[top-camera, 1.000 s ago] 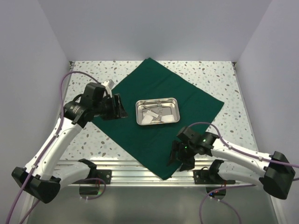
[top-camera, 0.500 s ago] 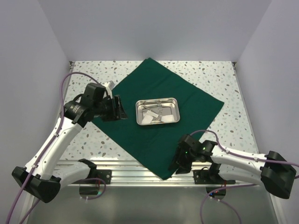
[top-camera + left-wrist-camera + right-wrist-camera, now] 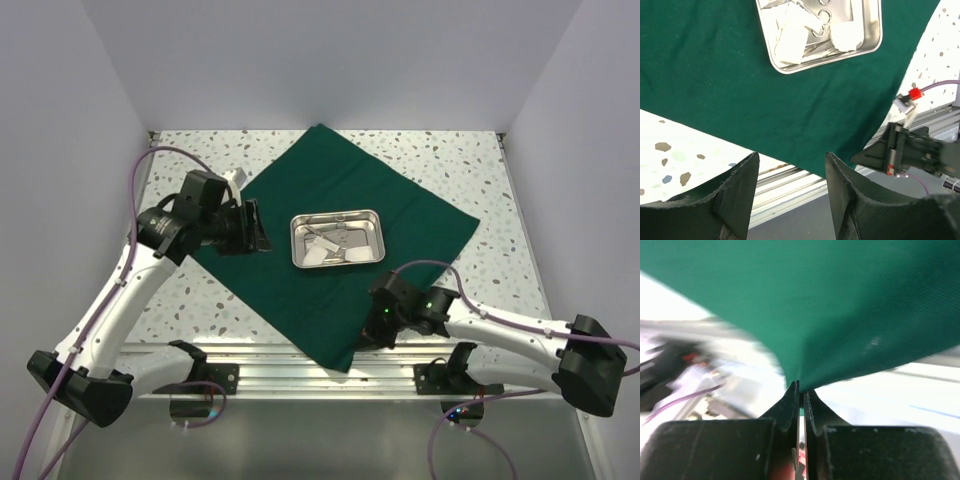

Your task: Prepare the surgical pack

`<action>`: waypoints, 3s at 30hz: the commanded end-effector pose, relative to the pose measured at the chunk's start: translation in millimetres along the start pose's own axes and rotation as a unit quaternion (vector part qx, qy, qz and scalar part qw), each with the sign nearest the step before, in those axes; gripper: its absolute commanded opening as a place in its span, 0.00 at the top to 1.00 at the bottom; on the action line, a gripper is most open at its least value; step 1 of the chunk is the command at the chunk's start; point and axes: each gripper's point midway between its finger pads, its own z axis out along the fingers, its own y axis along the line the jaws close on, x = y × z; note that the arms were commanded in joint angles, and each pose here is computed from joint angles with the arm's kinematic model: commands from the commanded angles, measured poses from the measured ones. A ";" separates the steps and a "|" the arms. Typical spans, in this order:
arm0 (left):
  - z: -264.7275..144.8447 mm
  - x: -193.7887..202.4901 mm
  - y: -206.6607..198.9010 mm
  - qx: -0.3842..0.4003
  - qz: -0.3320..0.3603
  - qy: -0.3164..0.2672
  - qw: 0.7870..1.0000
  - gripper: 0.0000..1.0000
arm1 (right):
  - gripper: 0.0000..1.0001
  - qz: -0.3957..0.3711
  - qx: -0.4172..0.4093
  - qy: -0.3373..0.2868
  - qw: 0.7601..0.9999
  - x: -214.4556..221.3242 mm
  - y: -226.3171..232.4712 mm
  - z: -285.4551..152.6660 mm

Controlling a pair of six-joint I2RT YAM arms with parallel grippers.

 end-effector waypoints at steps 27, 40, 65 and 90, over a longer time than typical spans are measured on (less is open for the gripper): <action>56.1 -55.3 3.7 -0.080 -0.068 -0.004 0.994 0.41 | 1.00 -0.119 -0.134 -0.024 0.983 -274.2 217.9 -78.6; 69.5 -65.6 13.1 -0.081 -0.037 0.014 0.996 0.41 | 1.00 -0.099 -0.116 -0.034 0.988 -316.2 217.5 -44.4; 81.2 -62.1 23.9 -0.082 -0.062 0.030 0.994 0.41 | 0.45 -0.116 -0.074 -0.057 0.989 -339.6 199.6 -47.3; 89.9 -54.4 25.7 -0.078 -0.065 0.045 0.994 0.41 | 1.00 -0.233 -0.070 -0.105 0.964 -368.4 237.5 0.4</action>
